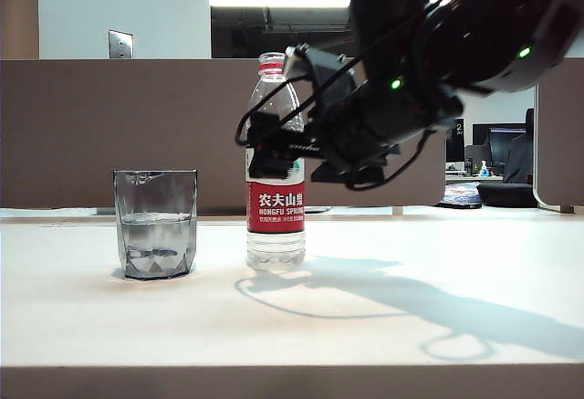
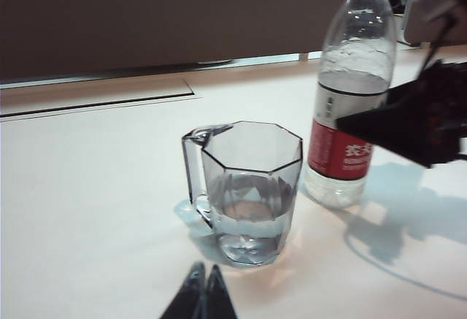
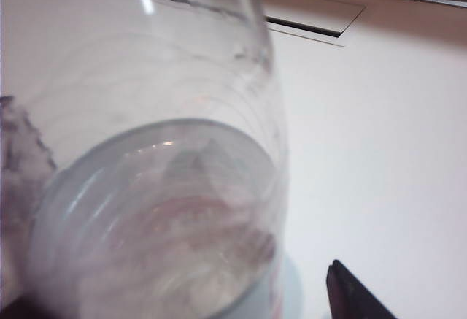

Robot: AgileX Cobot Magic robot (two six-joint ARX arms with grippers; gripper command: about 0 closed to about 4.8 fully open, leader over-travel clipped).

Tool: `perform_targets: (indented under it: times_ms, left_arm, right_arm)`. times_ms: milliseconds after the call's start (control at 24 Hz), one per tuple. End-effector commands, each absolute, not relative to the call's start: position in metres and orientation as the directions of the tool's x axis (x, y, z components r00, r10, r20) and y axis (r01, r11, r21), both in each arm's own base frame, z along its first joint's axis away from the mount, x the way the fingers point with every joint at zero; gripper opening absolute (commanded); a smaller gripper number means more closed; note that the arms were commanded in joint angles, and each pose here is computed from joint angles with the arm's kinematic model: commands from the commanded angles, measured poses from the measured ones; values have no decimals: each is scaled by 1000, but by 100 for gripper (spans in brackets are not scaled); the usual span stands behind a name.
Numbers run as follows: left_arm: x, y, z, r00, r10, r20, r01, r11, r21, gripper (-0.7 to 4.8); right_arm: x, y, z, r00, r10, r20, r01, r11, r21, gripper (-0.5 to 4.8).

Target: Pick up the mineral water bottle on the table and pour water into the mug until it's half full.

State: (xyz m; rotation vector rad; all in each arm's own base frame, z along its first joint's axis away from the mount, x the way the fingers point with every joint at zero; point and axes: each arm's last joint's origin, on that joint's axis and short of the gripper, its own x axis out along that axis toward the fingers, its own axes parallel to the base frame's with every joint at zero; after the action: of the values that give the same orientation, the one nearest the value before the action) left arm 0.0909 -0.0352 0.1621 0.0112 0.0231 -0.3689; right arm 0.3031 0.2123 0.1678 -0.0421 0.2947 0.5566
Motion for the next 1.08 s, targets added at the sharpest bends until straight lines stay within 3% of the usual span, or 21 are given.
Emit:
perform_targets:
  times_ms: [42,584,667,792,917,1084]
  left_arm:
    - [91,-33,164,939,-344,-15,345,939,7,-5]
    - [95,-19,164,981,-196,-15,196,981,7,-5]
    - [96,-15,164,987,-160,-15,160,987,7,-5]
    - [97,-11,164,993,-115,-15,115,993,7,-5]
    - [97,-6,164,998,-59,-15,59,998,7,-5]
    - [97,-2,164,1000,-27,-15,28,1000,7,-5]
  right_arm:
    - [292,206,175,815,517,-262,-522,851,55,479]
    - [238,168,193,812,519,-266,-493,855,164,477]
    - [231,163,197,812,523,-258,-495,852,169,422]
    - [218,154,206,816,525,-240,-497,851,170,299]
    - [204,143,217,821,528,-219,-500,849,172,257]
    - [185,130,237,822,527,-215,-500,849,171,113]
